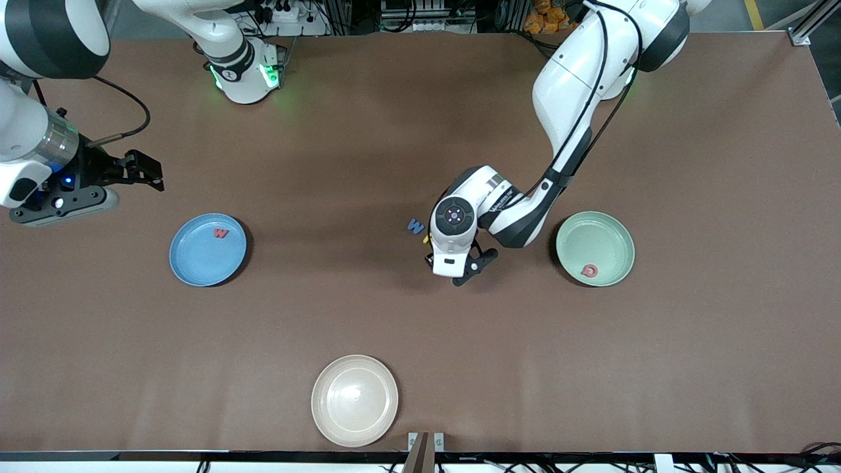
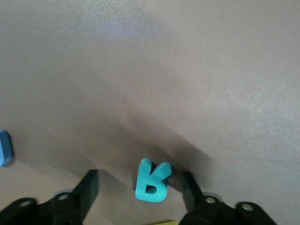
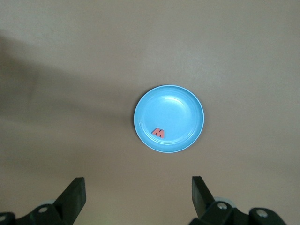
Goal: Sort upper and lower case letters into plates
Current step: 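Grasp the cyan R with the left gripper and carry it over the green plate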
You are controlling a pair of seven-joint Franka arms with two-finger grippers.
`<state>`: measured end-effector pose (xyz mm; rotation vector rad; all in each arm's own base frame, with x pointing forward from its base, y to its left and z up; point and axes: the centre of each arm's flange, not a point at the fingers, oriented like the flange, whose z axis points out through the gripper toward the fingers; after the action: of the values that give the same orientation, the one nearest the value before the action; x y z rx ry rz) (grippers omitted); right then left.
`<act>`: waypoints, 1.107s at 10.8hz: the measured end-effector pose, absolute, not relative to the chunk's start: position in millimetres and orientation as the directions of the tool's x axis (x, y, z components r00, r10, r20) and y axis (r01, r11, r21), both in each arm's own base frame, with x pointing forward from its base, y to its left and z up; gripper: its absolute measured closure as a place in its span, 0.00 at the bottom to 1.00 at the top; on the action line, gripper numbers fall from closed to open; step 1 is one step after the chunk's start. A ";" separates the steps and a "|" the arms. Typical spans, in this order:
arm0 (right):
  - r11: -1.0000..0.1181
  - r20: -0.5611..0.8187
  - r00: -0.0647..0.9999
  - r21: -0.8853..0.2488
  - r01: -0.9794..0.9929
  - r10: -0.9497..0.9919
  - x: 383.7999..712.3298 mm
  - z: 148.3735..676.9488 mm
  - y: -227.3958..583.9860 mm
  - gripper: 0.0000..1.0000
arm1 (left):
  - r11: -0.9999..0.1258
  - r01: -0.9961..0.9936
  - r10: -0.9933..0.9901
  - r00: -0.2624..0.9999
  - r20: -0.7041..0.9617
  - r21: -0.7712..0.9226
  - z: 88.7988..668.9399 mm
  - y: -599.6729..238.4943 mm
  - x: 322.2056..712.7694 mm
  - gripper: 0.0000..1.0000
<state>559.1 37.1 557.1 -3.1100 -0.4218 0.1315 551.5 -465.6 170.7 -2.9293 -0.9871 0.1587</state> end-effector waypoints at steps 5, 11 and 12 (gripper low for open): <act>-0.959 -0.096 0.955 -0.014 0.282 0.282 556.3 550.3 58.5 0.00 | -0.796 0.602 0.606 0.791 -0.081 -0.072 173.3 -466.1 552.8 0.60; -0.978 -0.096 0.973 -0.006 0.209 0.209 551.8 549.7 93.2 0.00 | -0.779 0.625 0.627 0.775 -0.072 -0.055 185.1 -448.1 572.9 0.71; -0.982 -0.094 0.978 -0.001 0.187 0.186 548.3 549.9 112.7 0.00 | -0.775 0.630 0.632 0.772 -0.070 -0.048 191.7 -434.4 585.2 0.71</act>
<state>548.3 112.7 549.9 -3.1318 -0.2956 0.1484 585.2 -434.4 191.7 -2.9360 -1.0462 0.1279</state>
